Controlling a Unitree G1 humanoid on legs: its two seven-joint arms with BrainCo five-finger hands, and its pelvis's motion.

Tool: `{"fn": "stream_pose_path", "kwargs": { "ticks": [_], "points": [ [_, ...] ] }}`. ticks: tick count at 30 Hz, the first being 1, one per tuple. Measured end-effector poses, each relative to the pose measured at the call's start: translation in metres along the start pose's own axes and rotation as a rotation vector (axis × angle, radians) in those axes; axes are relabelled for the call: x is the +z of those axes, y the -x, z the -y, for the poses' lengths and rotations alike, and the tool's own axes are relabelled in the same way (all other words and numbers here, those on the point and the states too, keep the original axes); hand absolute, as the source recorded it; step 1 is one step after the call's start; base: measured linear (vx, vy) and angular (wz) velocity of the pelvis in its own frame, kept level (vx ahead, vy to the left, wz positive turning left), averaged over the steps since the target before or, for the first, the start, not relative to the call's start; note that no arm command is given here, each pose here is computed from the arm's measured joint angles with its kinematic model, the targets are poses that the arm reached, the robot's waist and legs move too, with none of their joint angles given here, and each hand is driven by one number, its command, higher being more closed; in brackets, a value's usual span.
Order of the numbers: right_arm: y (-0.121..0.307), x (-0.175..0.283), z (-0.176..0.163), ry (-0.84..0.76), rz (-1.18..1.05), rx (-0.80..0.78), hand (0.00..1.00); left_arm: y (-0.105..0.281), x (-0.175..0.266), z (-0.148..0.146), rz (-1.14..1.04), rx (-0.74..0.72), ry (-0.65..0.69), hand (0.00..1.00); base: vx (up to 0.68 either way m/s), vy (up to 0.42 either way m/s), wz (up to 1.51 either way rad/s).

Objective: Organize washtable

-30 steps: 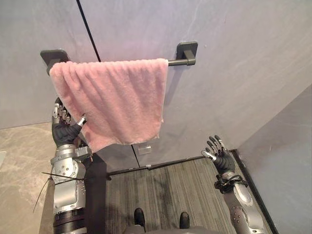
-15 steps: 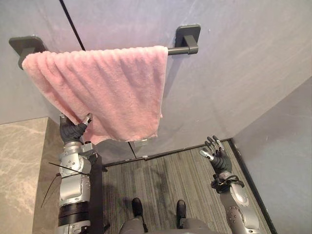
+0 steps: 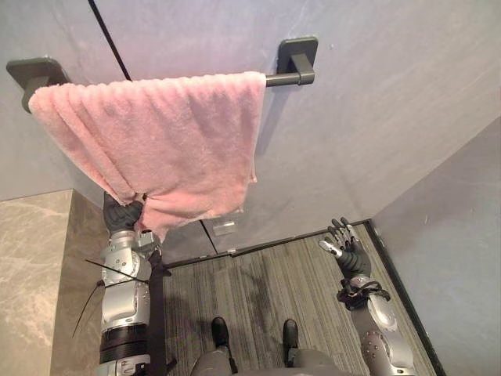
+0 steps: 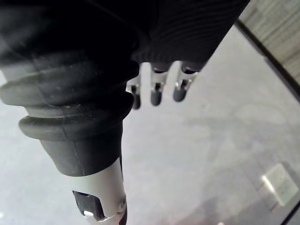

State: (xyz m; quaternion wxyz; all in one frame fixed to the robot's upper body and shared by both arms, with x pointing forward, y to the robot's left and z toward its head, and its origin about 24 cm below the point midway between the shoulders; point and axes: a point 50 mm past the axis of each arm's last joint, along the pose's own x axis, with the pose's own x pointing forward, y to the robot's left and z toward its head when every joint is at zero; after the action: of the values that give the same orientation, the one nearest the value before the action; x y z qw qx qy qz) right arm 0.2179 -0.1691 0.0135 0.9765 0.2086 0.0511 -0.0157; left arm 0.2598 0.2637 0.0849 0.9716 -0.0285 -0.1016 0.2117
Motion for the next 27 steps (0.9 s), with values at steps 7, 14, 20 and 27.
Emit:
{"fn": "stream_pose_path", "kwargs": {
  "ticks": [7, 14, 20, 27],
  "points": [
    [-0.037, 0.069, -0.025, 0.212, 0.191, 0.213, 0.0, -0.001, 0.002, 0.003, 0.009, -0.022, -0.005, 1.0, 0.0, 0.0, 0.0],
    [-0.089, 0.123, -0.084, 0.387, 0.257, 0.461, 0.0, -0.003, 0.005, 0.015, 0.004, -0.132, -0.008, 1.0, 0.0, 0.0, 0.0],
    [-0.109, 0.145, -0.126, 0.455, 0.276, 0.56, 0.0, -0.006, 0.005, 0.025, -0.006, -0.171, 0.024, 1.0, 0.0, 0.0, 0.02],
    [-0.117, 0.138, -0.15, 0.453, 0.227, 0.619, 0.0, -0.019, 0.013, 0.039, 0.015, -0.226, 0.038, 1.0, -0.01, -0.006, 0.02]
  ]
}}
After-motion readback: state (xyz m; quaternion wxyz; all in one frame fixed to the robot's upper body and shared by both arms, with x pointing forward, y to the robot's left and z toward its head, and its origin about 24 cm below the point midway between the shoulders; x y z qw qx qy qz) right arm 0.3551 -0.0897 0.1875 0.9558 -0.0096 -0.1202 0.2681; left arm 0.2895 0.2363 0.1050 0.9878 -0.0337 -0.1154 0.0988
